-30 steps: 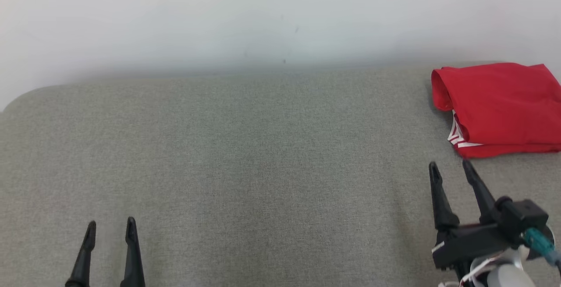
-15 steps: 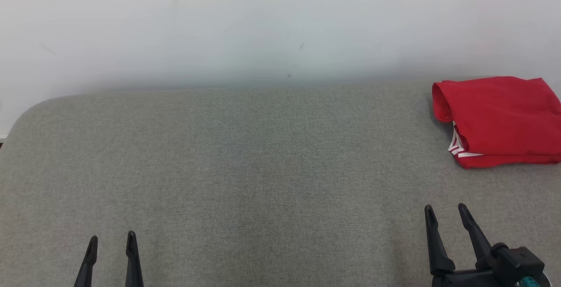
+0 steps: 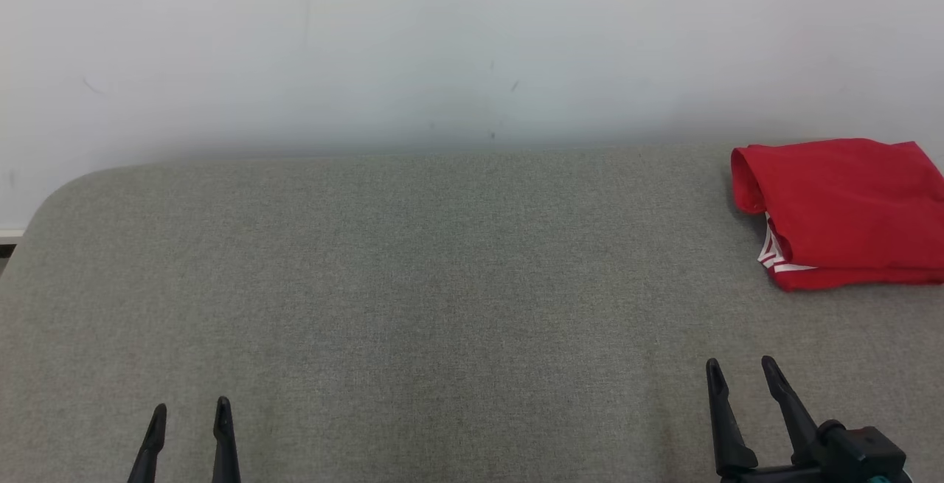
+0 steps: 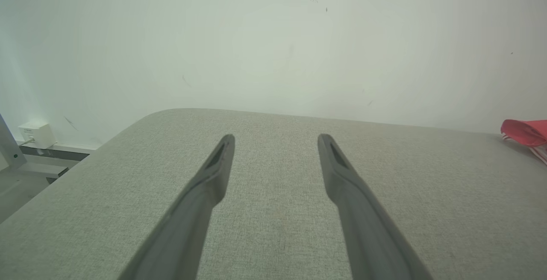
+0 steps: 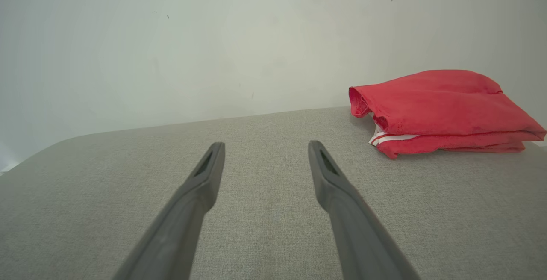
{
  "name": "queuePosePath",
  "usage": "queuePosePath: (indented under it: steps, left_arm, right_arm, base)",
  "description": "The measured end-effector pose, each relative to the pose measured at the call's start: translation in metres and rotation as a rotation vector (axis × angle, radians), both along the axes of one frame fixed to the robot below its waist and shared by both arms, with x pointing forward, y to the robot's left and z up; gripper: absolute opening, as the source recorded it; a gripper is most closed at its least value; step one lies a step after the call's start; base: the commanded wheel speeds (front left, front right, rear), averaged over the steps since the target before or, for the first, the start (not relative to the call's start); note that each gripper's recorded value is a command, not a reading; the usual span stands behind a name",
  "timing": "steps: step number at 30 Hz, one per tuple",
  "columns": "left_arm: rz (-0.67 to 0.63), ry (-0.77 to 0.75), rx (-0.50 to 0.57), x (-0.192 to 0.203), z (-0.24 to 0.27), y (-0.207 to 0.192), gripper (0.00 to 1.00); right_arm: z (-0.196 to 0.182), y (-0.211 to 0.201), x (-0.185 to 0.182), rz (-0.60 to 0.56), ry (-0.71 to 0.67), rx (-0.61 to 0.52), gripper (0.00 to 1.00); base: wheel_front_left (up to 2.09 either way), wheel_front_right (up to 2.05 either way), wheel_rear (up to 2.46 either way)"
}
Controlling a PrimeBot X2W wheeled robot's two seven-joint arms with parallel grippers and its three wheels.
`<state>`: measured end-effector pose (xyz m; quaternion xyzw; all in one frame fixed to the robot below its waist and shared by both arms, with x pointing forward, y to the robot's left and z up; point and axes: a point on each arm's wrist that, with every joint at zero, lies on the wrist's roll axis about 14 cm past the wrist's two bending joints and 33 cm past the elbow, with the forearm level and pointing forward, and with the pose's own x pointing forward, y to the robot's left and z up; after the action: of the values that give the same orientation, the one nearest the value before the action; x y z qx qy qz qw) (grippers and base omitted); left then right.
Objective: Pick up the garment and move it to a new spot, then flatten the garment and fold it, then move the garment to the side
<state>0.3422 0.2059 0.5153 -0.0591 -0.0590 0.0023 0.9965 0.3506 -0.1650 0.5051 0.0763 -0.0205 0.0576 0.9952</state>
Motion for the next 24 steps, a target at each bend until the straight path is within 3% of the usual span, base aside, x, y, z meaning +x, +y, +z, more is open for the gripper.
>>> queuePosePath:
  steps: [7, 8, 13, 24]
  left_arm:
    - [0.003, 0.007, -0.006, 0.000, -0.002, 0.000, 1.00]
    - [0.004, 0.009, -0.007, -0.001, -0.003, 0.000, 0.00]
    - [0.008, 0.059, -0.022, -0.003, -0.019, 0.000, 0.00]
    - [0.037, 0.105, -0.225, -0.001, -0.028, 0.005, 0.00]
  right_arm:
    - [-0.002, 0.004, 0.000, 0.011, 0.006, 0.007, 1.00]
    - [-0.004, 0.005, 0.000, 0.013, 0.010, 0.007, 0.00]
    - [-0.025, 0.004, -0.008, 0.009, 0.081, 0.013, 0.00]
    - [-0.028, -0.004, -0.004, -0.033, 0.119, 0.214, 0.00]
  base:
    - [0.00, 0.00, 0.00]
    - [0.00, 0.00, 0.00]
    - [0.00, 0.00, 0.00]
    - [0.00, 0.00, 0.00]
